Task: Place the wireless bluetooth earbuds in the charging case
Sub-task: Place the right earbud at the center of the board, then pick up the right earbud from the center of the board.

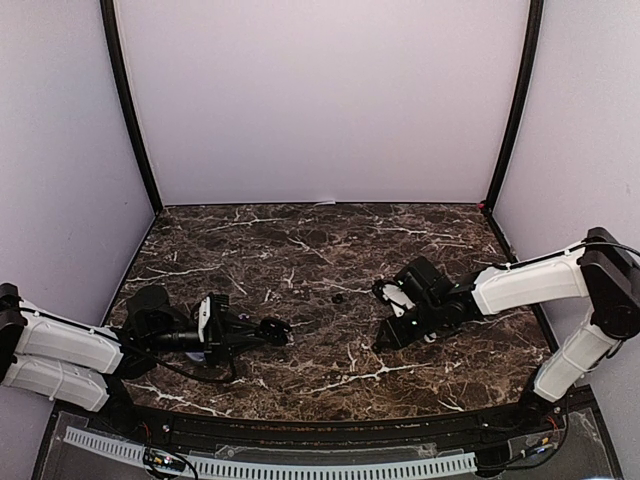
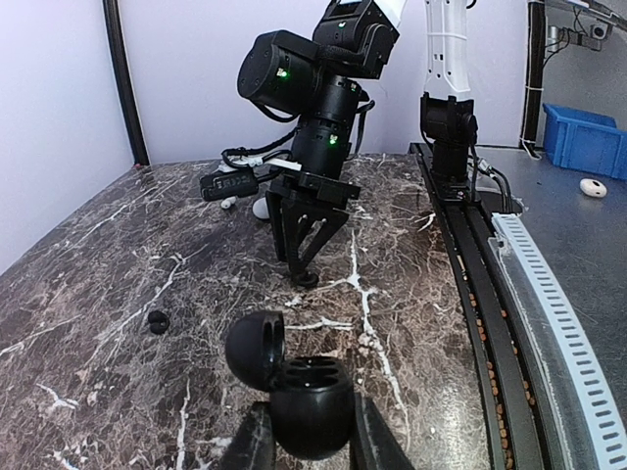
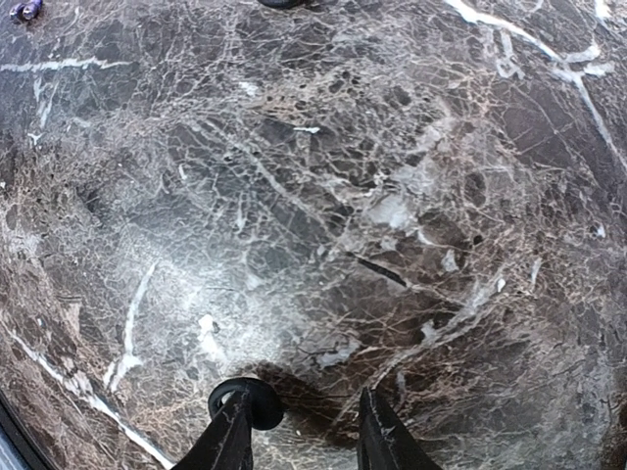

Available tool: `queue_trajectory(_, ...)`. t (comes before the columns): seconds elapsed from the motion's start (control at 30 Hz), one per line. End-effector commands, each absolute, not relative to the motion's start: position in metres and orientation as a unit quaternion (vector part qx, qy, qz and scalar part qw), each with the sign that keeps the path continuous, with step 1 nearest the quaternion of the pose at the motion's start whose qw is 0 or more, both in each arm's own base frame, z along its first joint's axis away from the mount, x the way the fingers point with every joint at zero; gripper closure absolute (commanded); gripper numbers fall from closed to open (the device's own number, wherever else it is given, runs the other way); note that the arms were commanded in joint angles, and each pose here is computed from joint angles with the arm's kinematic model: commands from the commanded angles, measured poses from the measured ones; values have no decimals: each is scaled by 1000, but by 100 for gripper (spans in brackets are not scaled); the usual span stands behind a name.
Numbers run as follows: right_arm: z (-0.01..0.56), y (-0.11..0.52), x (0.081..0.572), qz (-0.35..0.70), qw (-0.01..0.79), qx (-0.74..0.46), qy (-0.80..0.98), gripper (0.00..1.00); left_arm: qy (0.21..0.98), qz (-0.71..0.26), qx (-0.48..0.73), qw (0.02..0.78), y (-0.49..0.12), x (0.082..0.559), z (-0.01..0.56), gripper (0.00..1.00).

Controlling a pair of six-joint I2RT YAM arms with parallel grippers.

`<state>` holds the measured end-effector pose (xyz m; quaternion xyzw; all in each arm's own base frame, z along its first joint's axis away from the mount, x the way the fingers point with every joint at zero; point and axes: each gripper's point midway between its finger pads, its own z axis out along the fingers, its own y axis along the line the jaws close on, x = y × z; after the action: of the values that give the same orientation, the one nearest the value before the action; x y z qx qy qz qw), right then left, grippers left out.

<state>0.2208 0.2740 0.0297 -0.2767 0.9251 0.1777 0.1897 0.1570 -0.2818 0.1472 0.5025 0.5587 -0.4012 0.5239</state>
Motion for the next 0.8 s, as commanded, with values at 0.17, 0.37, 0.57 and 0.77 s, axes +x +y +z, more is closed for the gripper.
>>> queue_trajectory(0.17,41,273,222,170,202,-279,923,64,542,-399,506,539,-284,158,161,94)
queue_trajectory(0.37,38,266,217,169,195,-273,927,64,539,-401,508,539,-285,156,162,94)
queue_trajectory(0.57,43,264,214,174,200,-267,927,64,537,-402,510,538,-286,155,162,94)
queue_trajectory(0.77,57,275,218,194,217,-275,916,63,536,-401,510,540,-286,154,163,94)
